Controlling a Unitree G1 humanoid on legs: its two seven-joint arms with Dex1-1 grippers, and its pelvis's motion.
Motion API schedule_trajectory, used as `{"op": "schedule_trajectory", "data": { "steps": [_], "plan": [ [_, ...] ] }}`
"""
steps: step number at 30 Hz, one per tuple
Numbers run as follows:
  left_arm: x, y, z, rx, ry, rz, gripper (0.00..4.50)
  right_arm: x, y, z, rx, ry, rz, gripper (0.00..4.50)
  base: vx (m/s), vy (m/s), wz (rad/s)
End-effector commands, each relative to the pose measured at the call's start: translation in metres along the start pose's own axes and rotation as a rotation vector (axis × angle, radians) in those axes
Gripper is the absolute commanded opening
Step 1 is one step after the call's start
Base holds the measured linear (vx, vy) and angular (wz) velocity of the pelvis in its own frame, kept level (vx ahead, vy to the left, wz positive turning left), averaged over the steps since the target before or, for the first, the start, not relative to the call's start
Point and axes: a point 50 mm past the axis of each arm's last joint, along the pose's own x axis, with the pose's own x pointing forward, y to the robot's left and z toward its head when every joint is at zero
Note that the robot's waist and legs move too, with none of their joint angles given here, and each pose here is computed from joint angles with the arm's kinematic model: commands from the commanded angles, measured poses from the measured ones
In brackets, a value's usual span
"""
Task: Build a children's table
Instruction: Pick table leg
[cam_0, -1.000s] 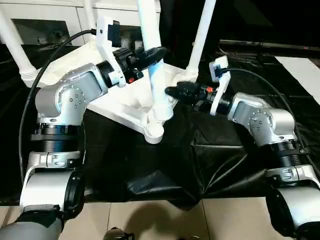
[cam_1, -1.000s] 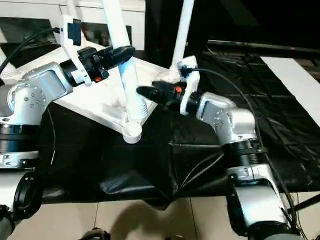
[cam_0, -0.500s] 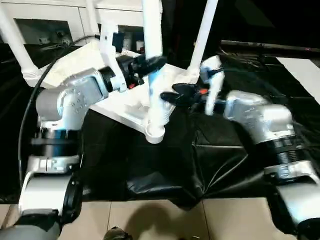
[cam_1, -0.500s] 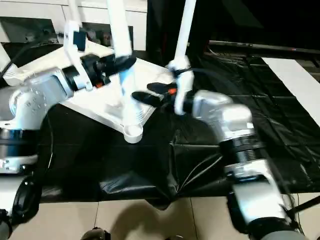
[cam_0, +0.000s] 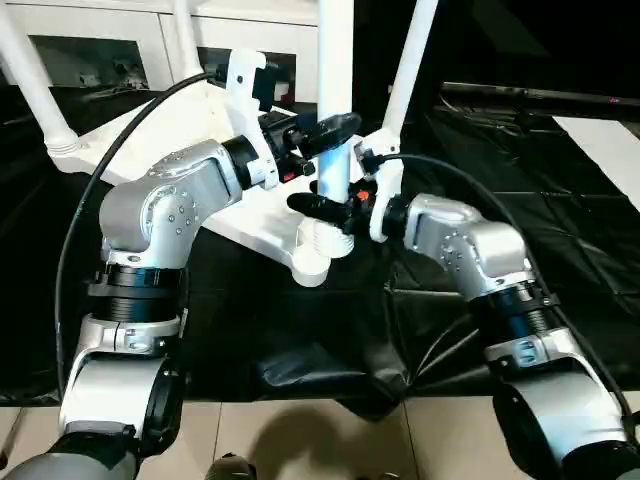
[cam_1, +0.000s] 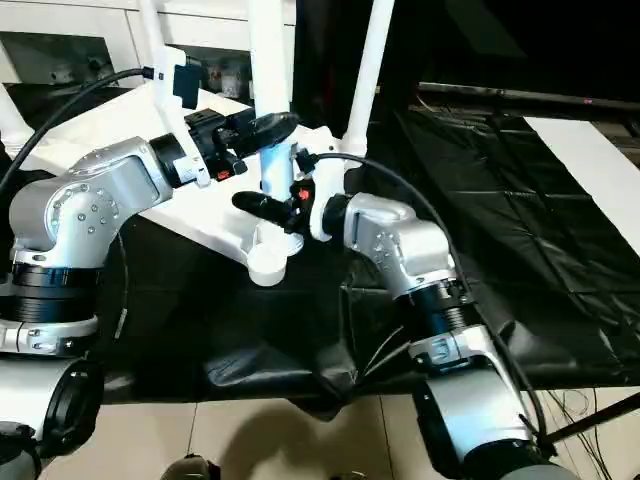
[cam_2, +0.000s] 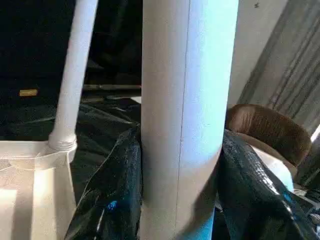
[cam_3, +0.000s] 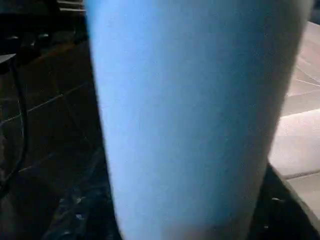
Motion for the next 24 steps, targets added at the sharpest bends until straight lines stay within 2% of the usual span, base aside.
{"op": "schedule_trajectory", "data": {
  "steps": [1,6,7,9,11,14,16,18,20,24],
  "plan": [
    [-0.001,-0.005,0.008,0.021,-0.033,-0.027,1.82,-0.005,-0.008,0.000,-0.002,0.010,-0.045,2.08,0.000,0.000,0.00],
    [-0.005,-0.001,0.008,0.019,-0.039,-0.028,1.82,-0.016,-0.010,-0.001,-0.034,0.010,0.006,1.93,0.000,0.000,0.00],
    [-0.006,-0.001,0.007,0.013,-0.031,-0.035,2.17,-0.017,-0.009,-0.002,-0.039,0.009,0.030,1.93,0.000,0.000,0.00],
    [-0.009,-0.006,0.004,-0.051,-0.019,-0.108,2.52,-0.025,-0.003,-0.006,-0.046,0.009,0.132,1.93,0.000,0.000,0.00],
    [-0.011,-0.010,0.006,-0.086,-0.044,-0.180,2.55,-0.031,0.001,-0.010,-0.053,0.021,0.203,1.92,0.000,0.000,0.00],
    [-0.018,-0.017,0.010,-0.122,-0.086,-0.311,2.94,-0.040,0.008,-0.020,-0.083,0.073,0.313,1.91,0.000,0.000,0.00],
    [-0.023,-0.020,0.010,-0.170,-0.075,-0.403,3.03,-0.045,0.009,-0.026,-0.112,0.121,0.365,1.91,0.000,0.000,0.00],
    [-0.025,-0.021,0.010,-0.185,-0.061,-0.434,3.38,-0.046,0.010,-0.028,-0.119,0.135,0.382,1.91,0.000,0.000,0.00],
    [-0.027,-0.022,0.005,-0.173,0.001,-0.470,3.40,-0.047,0.011,-0.031,-0.146,0.163,0.407,1.91,0.000,0.000,0.00],
    [-0.026,-0.023,0.000,-0.147,0.052,-0.460,3.40,-0.044,0.009,-0.033,-0.163,0.169,0.402,1.91,0.000,0.000,0.00]
  ]
}}
